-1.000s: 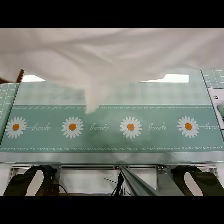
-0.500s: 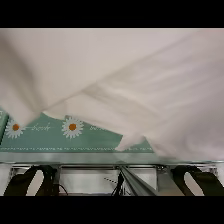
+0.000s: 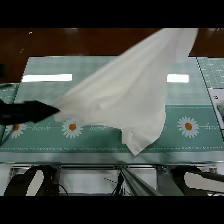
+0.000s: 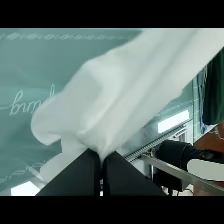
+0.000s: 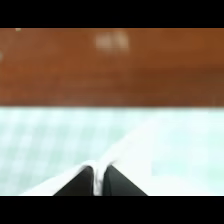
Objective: Fold the shirts.
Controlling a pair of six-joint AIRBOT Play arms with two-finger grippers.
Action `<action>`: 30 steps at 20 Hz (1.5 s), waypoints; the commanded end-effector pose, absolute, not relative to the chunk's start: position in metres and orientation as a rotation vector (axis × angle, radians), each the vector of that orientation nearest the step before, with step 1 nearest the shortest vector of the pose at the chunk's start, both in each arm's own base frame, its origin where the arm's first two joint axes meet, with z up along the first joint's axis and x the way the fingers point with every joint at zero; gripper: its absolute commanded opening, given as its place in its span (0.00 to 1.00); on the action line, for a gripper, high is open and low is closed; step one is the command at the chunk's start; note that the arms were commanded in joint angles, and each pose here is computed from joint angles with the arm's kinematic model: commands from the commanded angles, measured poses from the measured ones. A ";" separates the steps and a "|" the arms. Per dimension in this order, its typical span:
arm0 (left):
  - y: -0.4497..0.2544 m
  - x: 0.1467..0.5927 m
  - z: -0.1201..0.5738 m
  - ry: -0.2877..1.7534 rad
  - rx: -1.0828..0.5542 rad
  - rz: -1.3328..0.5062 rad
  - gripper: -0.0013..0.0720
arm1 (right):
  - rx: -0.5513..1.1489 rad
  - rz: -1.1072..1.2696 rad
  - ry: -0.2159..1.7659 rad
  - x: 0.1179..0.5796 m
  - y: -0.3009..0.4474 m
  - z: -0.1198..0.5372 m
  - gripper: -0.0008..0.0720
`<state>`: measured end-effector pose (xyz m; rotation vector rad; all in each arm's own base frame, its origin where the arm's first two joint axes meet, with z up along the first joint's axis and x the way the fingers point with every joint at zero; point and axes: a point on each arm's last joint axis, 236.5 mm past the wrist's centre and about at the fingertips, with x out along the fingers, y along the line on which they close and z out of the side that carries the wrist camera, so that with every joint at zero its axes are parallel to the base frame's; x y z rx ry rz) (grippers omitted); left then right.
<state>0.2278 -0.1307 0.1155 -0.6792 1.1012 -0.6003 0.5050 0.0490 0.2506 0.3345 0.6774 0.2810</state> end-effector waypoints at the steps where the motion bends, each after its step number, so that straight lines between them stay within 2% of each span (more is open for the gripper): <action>1: -0.135 0.205 0.012 1.232 -0.835 -0.506 0.05 | 0.472 0.277 0.986 0.529 0.058 0.129 0.06; 5: -0.135 0.190 -0.037 1.276 -0.913 -0.410 0.05 | 0.562 0.263 1.081 0.542 0.063 0.078 0.06; 7: -0.128 0.195 -0.049 1.253 -0.922 -0.356 0.05 | 0.562 0.264 1.105 0.544 0.063 0.064 0.06; 8: -0.125 0.199 -0.052 1.238 -0.922 -0.335 0.05 | 0.540 0.278 1.102 0.544 0.063 0.062 0.10; 9: -0.122 0.203 -0.053 1.224 -0.920 -0.319 0.05 | 0.488 0.312 1.086 0.545 0.063 0.063 0.31; 10: -0.119 0.206 -0.054 1.210 -0.918 -0.305 0.05 | 0.441 0.364 1.074 0.541 0.067 0.069 0.46; 14: -0.119 0.207 -0.055 1.207 -0.917 -0.300 0.05 | 0.255 0.387 1.120 0.502 0.035 0.093 0.46; 16: -0.118 0.207 -0.055 1.207 -0.917 -0.300 0.05 | 0.107 0.240 1.284 0.459 -0.019 0.084 0.46; 17: -0.119 0.207 -0.055 1.207 -0.917 -0.300 0.05 | 0.084 0.162 1.366 0.438 -0.042 0.077 0.48; 19: -0.119 0.207 -0.054 1.208 -0.915 -0.304 0.05 | 0.216 0.140 1.441 0.406 -0.047 0.060 0.51; 21: -0.122 0.203 -0.054 1.223 -0.917 -0.319 0.05 | 0.331 0.171 1.544 0.358 -0.032 0.027 0.58; 22: -0.124 0.200 -0.053 1.235 -0.919 -0.331 0.05 | 0.350 0.186 1.578 0.331 -0.023 0.009 0.58; 25: -0.130 0.192 -0.051 1.248 -0.873 -0.396 0.05 | 0.405 0.152 1.532 0.269 0.003 -0.039 0.60; 27: -0.129 0.193 -0.051 1.247 -0.873 -0.395 0.05 | 0.489 0.166 1.507 0.234 0.029 -0.064 0.76; 30: -0.129 0.192 -0.051 1.248 -0.873 -0.395 0.05 | 0.669 0.206 1.455 0.211 0.068 -0.086 0.76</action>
